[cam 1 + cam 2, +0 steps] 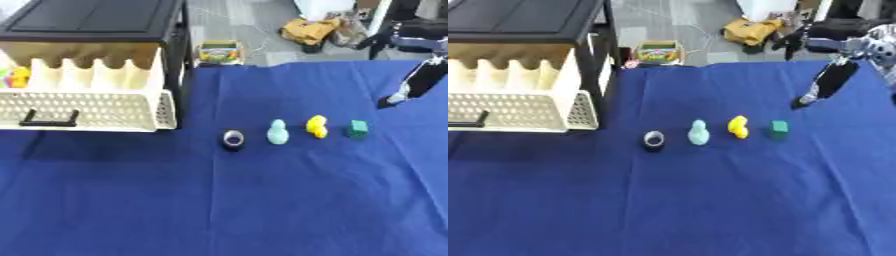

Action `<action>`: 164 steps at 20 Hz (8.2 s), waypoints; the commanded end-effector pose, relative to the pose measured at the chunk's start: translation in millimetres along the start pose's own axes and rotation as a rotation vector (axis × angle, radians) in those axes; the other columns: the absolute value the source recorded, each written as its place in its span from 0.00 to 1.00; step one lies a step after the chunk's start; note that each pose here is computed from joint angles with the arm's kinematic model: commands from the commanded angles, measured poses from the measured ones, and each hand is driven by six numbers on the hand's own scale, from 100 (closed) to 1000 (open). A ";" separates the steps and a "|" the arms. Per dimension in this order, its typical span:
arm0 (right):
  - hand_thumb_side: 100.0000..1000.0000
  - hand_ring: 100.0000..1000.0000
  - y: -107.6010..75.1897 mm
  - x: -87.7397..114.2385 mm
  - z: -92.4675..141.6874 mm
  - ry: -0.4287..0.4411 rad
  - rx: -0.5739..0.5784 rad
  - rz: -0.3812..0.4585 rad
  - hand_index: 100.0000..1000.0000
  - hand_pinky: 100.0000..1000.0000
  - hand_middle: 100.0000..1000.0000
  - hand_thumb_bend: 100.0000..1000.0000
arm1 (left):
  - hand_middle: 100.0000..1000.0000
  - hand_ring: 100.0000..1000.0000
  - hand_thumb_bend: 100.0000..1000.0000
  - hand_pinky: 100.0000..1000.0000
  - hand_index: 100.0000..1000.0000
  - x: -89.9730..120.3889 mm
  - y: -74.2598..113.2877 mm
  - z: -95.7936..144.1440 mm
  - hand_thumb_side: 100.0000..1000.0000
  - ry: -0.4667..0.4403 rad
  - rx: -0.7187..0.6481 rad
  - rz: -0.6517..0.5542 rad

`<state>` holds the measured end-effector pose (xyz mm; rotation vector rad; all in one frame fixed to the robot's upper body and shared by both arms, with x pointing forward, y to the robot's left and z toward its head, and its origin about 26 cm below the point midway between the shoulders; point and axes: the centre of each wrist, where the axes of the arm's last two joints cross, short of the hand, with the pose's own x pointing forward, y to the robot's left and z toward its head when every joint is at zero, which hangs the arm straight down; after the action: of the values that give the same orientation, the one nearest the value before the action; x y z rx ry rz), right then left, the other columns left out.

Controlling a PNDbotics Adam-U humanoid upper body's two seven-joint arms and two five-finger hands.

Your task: Pick up objects from table and place into drawer.

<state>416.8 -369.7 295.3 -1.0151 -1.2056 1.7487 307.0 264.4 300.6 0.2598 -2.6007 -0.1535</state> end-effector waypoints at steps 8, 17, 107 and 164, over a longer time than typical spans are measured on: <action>0.14 0.87 2.9 0.0 -8.3 0.115 0.094 0.049 0.94 0.81 0.72 0.62 | 0.03 0.00 0.09 0.06 0.75 3.1 2.3 -0.4 1.00 0.007 0.009 0.016; 0.13 0.89 14.6 6.8 -15.8 0.168 0.171 0.055 0.91 0.80 0.81 0.62 | 0.02 0.00 0.08 0.06 0.73 2.0 2.0 1.1 1.00 0.020 0.008 0.025; 0.04 0.56 56.8 4.4 -26.8 0.406 -0.011 -0.208 0.48 0.40 0.40 0.00 | 0.00 0.00 0.06 0.06 0.70 -7.5 1.8 15.2 1.00 0.079 0.009 0.082; 0.02 0.48 -164.5 251.5 -45.0 -0.282 -0.395 -0.311 0.41 0.31 0.31 0.00 | 0.01 0.00 0.08 0.05 0.70 -0.6 -16.3 5.0 1.00 0.070 -0.055 0.149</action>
<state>386.8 -86.2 385.5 -0.7250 -1.8131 1.4794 310.4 249.8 285.0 0.0574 -2.5019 -0.1449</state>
